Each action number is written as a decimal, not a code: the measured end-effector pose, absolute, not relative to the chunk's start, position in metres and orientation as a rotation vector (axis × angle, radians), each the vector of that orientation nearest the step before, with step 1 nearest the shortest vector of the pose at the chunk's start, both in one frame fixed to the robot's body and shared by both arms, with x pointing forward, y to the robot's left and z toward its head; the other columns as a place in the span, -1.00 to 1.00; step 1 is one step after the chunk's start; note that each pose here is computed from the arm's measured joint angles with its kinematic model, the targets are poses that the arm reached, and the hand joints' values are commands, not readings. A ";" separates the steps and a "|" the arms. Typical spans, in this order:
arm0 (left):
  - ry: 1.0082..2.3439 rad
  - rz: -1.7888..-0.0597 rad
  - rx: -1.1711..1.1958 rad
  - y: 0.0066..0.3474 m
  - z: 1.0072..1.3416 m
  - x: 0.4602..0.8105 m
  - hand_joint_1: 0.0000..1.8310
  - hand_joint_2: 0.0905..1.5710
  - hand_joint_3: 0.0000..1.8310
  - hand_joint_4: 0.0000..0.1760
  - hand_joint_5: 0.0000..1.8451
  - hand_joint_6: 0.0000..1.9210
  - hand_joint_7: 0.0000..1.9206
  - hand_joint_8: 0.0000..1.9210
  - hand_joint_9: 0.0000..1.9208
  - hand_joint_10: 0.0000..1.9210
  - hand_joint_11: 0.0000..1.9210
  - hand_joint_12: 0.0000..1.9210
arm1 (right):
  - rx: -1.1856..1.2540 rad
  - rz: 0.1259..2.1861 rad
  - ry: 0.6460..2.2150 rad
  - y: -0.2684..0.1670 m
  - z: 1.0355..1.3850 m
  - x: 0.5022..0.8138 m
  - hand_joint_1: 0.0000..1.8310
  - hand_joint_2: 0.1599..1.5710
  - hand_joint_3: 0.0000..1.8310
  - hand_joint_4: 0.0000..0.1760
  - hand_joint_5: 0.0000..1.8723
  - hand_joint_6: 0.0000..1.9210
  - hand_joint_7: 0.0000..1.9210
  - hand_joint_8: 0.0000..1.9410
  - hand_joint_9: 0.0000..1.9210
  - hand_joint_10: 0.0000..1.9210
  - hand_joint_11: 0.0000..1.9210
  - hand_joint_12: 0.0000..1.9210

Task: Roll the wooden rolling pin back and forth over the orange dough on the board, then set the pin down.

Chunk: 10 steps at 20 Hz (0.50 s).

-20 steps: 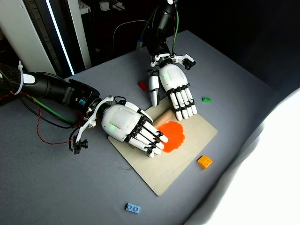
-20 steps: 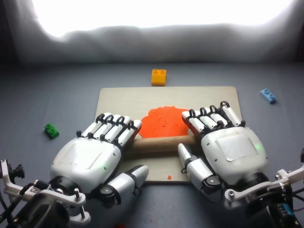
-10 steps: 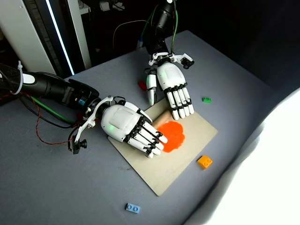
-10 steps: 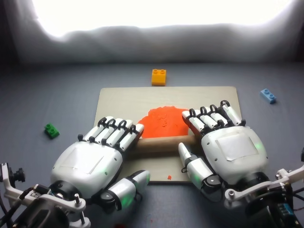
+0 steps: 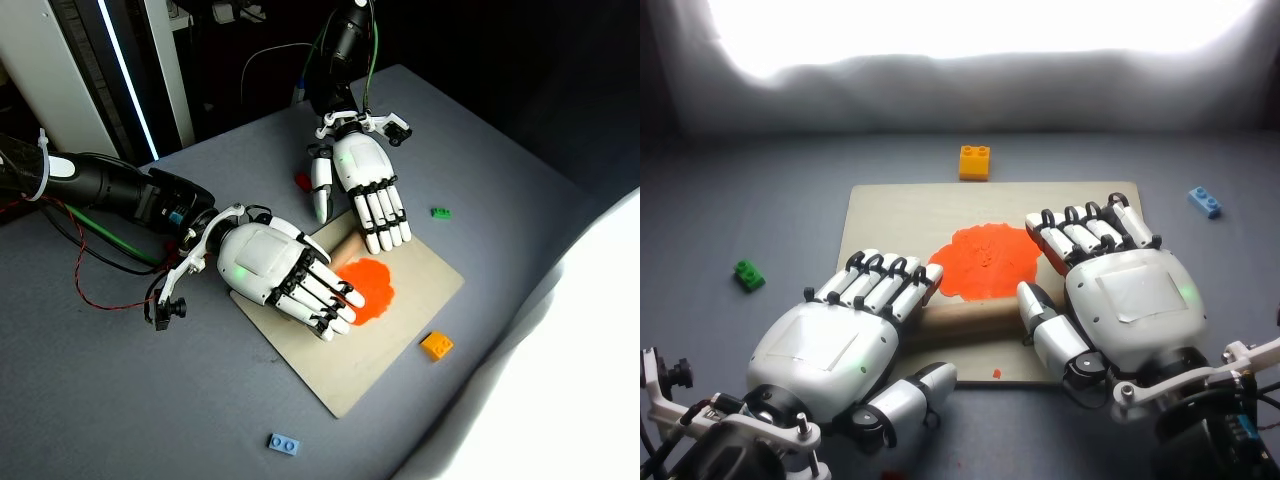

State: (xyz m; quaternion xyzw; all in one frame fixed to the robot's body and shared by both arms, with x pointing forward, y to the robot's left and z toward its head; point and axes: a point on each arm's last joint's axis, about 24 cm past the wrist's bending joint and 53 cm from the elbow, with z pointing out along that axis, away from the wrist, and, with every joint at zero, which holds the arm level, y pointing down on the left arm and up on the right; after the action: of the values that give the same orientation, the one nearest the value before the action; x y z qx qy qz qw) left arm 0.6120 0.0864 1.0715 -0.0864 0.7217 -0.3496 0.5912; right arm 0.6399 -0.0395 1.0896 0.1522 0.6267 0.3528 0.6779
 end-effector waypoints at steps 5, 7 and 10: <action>1.666 -0.822 -0.203 0.084 1.077 0.614 -1.00 0.91 -1.00 -1.00 -0.70 -0.99 -0.61 -1.00 -0.67 -1.00 -1.00 -0.39 | 0.349 0.791 1.395 -0.042 1.096 0.644 -1.00 1.00 -0.86 -1.00 -0.59 -1.00 -0.54 -1.00 -0.59 -0.99 -1.00 0.12; 1.658 -0.823 -0.199 0.083 1.080 0.615 -1.00 0.91 -1.00 -1.00 -0.69 -0.99 -0.61 -1.00 -0.66 -0.99 -1.00 -0.37 | 0.352 0.795 1.380 -0.041 1.102 0.645 -1.00 1.00 -0.86 -1.00 -0.58 -0.99 -0.54 -1.00 -0.59 -0.99 -1.00 0.12; 1.656 -0.824 -0.203 0.083 1.082 0.617 -1.00 0.92 -1.00 -1.00 -0.71 -1.00 -0.62 -1.00 -0.67 -1.00 -1.00 -0.38 | 0.351 0.795 1.377 -0.041 1.103 0.646 -1.00 1.00 -0.86 -1.00 -0.59 -1.00 -0.54 -1.00 -0.59 -0.99 -1.00 0.12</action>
State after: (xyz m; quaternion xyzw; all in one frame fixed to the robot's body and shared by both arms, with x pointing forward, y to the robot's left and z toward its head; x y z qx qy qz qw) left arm 0.6169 0.0834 1.0816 -0.0875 0.7136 -0.3553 0.5974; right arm 0.6455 -0.0413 1.1029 0.1565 0.6149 0.3552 0.6865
